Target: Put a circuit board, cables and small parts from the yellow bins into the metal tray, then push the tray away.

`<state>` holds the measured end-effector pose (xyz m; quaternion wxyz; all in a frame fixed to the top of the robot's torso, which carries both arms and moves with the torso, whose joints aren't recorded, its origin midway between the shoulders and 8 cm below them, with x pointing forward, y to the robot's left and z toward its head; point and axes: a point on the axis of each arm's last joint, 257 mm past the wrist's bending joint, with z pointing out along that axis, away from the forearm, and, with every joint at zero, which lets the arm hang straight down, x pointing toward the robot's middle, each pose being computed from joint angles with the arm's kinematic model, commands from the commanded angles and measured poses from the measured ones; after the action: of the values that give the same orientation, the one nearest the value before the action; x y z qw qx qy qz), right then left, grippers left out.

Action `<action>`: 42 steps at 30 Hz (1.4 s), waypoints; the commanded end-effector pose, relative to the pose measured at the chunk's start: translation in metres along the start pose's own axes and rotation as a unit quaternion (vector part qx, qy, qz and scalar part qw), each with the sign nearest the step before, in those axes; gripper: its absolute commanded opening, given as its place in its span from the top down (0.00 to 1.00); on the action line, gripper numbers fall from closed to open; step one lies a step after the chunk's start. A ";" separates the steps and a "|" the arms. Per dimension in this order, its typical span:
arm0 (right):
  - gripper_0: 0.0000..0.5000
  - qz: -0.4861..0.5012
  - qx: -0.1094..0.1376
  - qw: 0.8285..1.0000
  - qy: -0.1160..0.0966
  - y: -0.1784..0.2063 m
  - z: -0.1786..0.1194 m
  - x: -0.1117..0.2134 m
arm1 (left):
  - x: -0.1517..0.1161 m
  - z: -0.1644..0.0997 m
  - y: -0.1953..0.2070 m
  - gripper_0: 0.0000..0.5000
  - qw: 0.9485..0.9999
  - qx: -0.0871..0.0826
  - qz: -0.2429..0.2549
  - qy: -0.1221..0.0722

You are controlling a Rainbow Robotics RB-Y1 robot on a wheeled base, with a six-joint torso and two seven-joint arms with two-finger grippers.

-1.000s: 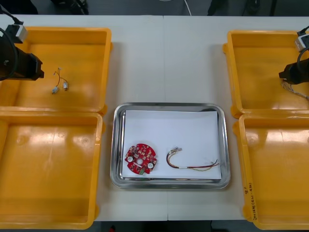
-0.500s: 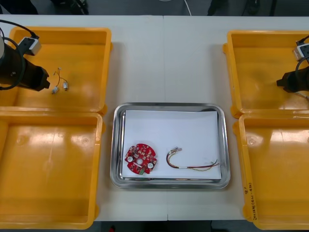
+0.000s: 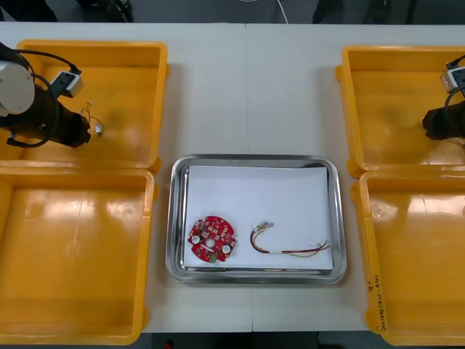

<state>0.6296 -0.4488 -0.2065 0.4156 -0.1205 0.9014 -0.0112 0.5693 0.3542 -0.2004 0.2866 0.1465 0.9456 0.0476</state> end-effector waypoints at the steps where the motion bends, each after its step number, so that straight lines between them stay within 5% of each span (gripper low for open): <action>1: 0.91 -0.014 -0.004 1.000 -0.006 0.007 0.002 -0.003 | 0.006 0.004 0.017 0.00 1.000 -0.018 0.002 -0.001; 5: 1.00 -0.017 -0.005 1.000 -0.010 0.008 0.002 -0.007 | 0.008 0.010 0.015 0.00 1.000 -0.020 0.002 -0.001; 30: 1.00 -0.041 -0.019 0.999 -0.026 0.034 -0.017 -0.083 | 0.002 0.025 0.002 0.03 1.000 -0.017 0.000 -0.015; 32: 1.00 -0.047 -0.015 0.998 -0.027 0.039 -0.016 -0.092 | 0.002 0.026 0.001 0.23 1.000 -0.018 0.001 -0.015; 34: 1.00 -0.051 -0.014 0.998 -0.028 0.045 -0.014 -0.097 | 0.002 0.026 0.000 0.62 1.000 -0.017 -0.001 -0.016; 35: 1.00 -0.051 -0.015 0.998 -0.028 0.050 -0.013 -0.101 | 0.002 0.027 -0.001 1.00 1.000 -0.016 -0.002 -0.015; 42: 1.00 -0.053 -0.017 0.998 -0.030 0.067 -0.006 -0.110 | 0.000 0.031 -0.007 1.00 1.000 -0.017 0.006 -0.021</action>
<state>0.6621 -0.3861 -0.1636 0.4135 -0.1663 0.8950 -0.0176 0.5855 0.3552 -0.2165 0.3078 0.1517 0.9372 0.0620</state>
